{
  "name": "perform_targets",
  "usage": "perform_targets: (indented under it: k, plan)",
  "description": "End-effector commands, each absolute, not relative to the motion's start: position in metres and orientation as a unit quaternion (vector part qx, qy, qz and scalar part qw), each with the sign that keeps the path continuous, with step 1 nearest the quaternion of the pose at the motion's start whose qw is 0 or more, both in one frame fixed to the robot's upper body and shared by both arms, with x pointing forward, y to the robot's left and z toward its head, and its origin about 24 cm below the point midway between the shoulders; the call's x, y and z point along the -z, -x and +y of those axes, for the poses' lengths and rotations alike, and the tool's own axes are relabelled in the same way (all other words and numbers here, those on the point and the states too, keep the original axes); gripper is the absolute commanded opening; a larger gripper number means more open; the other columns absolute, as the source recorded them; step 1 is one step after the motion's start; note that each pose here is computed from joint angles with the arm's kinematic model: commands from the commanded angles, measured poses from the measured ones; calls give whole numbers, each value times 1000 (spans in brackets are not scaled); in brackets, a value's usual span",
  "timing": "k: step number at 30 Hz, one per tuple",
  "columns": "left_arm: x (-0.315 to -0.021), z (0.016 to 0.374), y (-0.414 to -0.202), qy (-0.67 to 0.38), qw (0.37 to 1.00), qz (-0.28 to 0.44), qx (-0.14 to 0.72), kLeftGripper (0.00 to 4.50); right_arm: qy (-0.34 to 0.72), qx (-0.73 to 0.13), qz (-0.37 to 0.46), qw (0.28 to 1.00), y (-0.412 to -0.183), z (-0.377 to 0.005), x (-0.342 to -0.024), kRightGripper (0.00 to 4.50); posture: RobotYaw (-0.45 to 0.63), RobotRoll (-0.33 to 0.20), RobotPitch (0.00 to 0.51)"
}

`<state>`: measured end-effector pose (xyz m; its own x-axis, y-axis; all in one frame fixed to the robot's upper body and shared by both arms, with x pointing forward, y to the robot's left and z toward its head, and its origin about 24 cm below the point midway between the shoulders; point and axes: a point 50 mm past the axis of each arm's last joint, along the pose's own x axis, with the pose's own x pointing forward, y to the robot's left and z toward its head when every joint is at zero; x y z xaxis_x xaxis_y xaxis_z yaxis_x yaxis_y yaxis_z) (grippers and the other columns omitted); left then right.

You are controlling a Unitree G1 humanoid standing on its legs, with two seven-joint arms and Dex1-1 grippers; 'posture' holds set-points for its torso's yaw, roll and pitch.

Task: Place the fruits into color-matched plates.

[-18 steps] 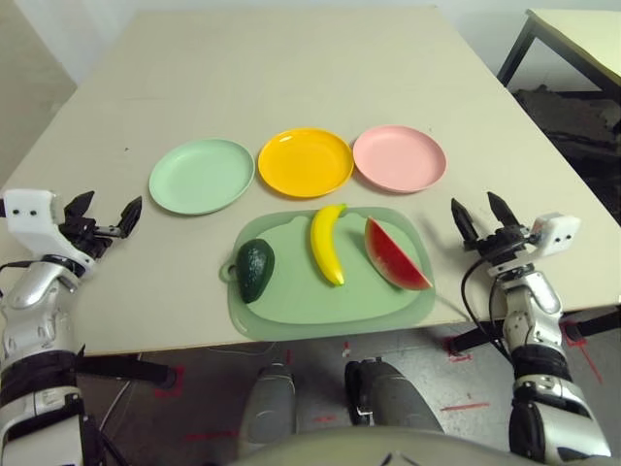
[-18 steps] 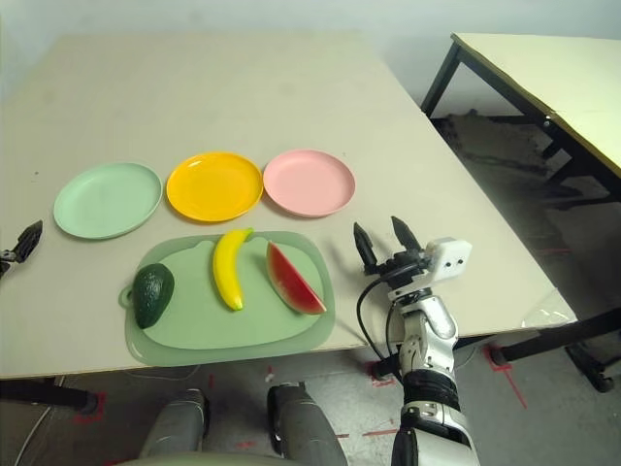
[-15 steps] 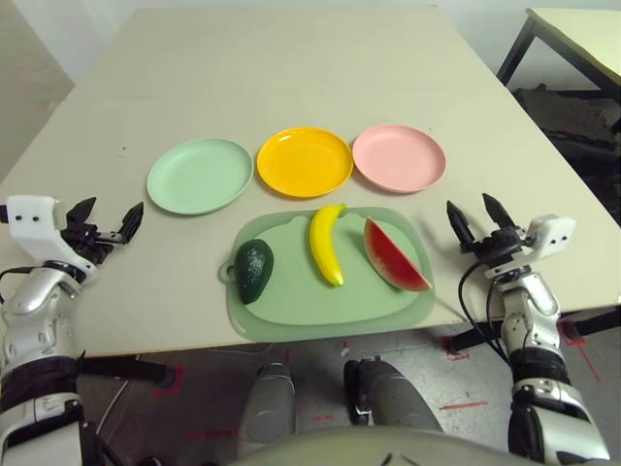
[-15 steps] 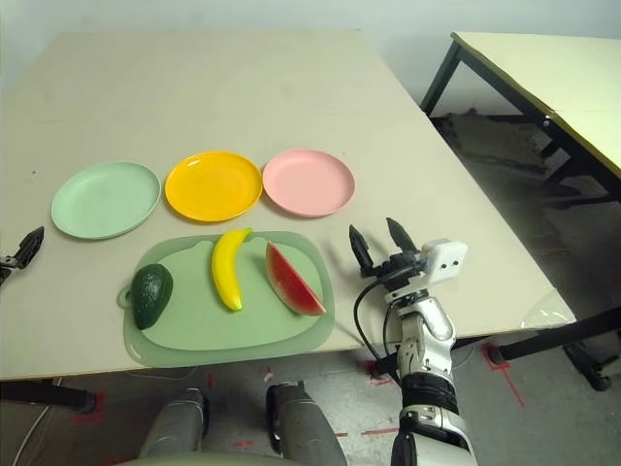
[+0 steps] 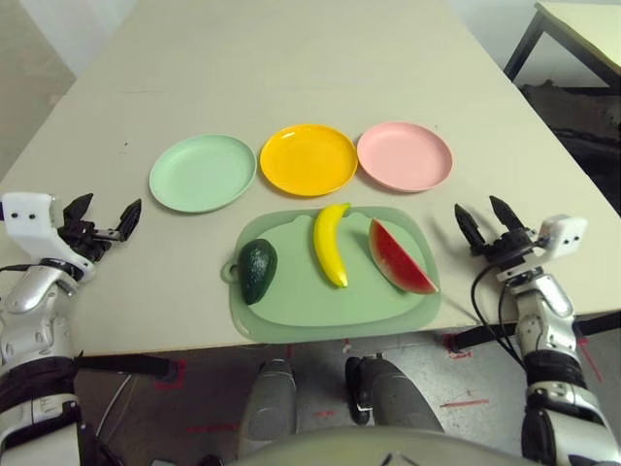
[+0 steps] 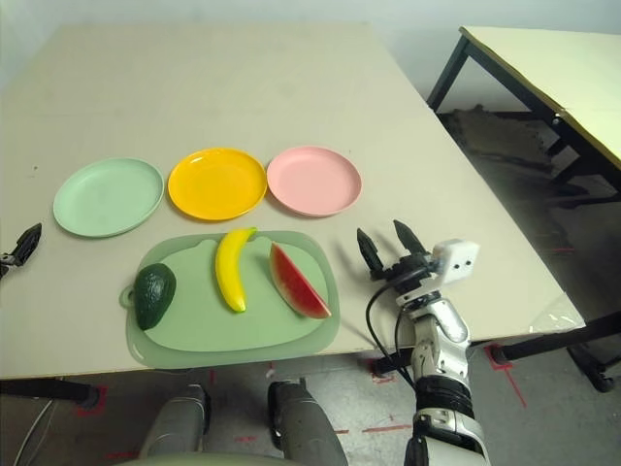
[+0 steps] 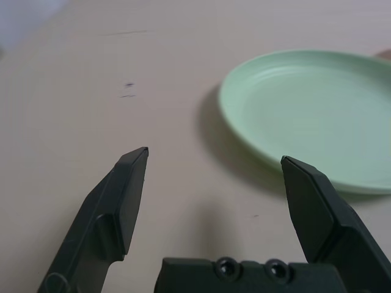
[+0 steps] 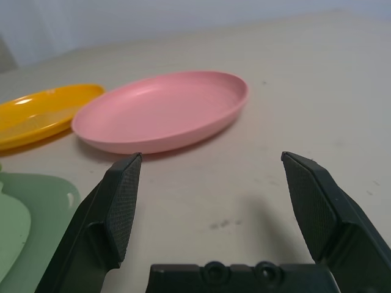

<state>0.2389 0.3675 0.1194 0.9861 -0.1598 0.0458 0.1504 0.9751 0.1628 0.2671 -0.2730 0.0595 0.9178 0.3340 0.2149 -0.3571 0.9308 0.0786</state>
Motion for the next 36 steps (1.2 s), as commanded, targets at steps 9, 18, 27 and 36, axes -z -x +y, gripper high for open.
perform_targets:
  k: [9,18,27,36]
  plan:
    - [-192,319,-212,-183,817,57,544,4453,277,-457,-21,845,-296,-245,-152,4500,7,0,165]
    - [-211,279,-228,-246,714,70,651,4453,509,-630,8,586,-297,-203,-223,4500,-34,0,147]
    - [-196,275,-239,-260,698,76,663,4453,615,-689,-41,381,-270,-170,-247,4500,-55,0,137]
    - [-188,258,-246,-231,684,71,688,4453,621,-706,-73,332,-268,-138,-240,4500,-51,0,140]
